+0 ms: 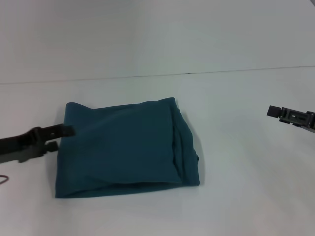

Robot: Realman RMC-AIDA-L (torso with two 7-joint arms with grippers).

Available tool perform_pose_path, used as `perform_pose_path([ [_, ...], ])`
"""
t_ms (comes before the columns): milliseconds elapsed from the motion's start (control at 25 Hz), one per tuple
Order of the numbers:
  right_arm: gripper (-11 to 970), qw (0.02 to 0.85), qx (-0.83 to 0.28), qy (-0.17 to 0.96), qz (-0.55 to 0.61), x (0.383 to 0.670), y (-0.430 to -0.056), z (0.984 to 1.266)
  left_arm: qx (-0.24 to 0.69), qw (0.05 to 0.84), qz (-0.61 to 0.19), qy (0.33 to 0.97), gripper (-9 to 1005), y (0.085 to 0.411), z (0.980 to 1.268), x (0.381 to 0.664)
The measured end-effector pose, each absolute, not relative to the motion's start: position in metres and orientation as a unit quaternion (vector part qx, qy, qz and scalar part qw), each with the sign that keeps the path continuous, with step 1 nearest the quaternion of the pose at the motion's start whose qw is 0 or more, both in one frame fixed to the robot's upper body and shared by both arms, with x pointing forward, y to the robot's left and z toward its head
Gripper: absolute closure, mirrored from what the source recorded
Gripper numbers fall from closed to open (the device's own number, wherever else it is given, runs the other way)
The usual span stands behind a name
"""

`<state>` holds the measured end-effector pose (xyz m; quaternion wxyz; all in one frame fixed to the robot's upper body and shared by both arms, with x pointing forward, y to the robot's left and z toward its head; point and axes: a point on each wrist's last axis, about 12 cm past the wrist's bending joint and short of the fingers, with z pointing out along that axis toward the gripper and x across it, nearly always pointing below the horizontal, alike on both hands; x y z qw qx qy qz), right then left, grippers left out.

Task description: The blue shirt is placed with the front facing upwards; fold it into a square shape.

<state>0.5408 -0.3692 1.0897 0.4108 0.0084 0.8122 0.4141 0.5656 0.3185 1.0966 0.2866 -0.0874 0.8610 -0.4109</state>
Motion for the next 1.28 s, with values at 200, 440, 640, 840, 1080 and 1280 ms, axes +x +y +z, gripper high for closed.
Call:
perform_pose_path([
  [200, 61, 0.41, 0.008, 0.812, 0.415, 0.542, -0.366, 1.089, -0.091, 0.266, -0.467, 0.838, 88, 0.297, 1.091, 0.559],
  [440, 62, 0.41, 0.006, 0.812, 0.415, 0.543, -0.365, 1.089, -0.103, 0.243, -0.49, 0.831, 44, 0.275, 1.074, 0.554],
  [640, 62, 0.409, 0.005, 0.813, 0.415, 0.543, -0.364, 1.088, -0.104, 0.215, -0.475, 0.847, 45, 0.265, 1.056, 0.555],
  [840, 62, 0.407, 0.001, 0.814, 0.415, 0.545, -0.362, 1.089, -0.084, 0.214, -0.486, 0.843, 46, 0.268, 1.061, 0.554],
  [1080, 62, 0.409, -0.024, 0.812, 0.415, 0.548, -0.357, 1.091, -0.01, 0.274, -0.515, 0.812, 48, 0.291, 1.094, 0.551],
  [1280, 61, 0.417, -0.152, 0.804, 0.397, 0.544, -0.336, 1.088, 0.161, 0.343, -0.48, 0.791, 49, 0.303, 1.106, 0.544],
])
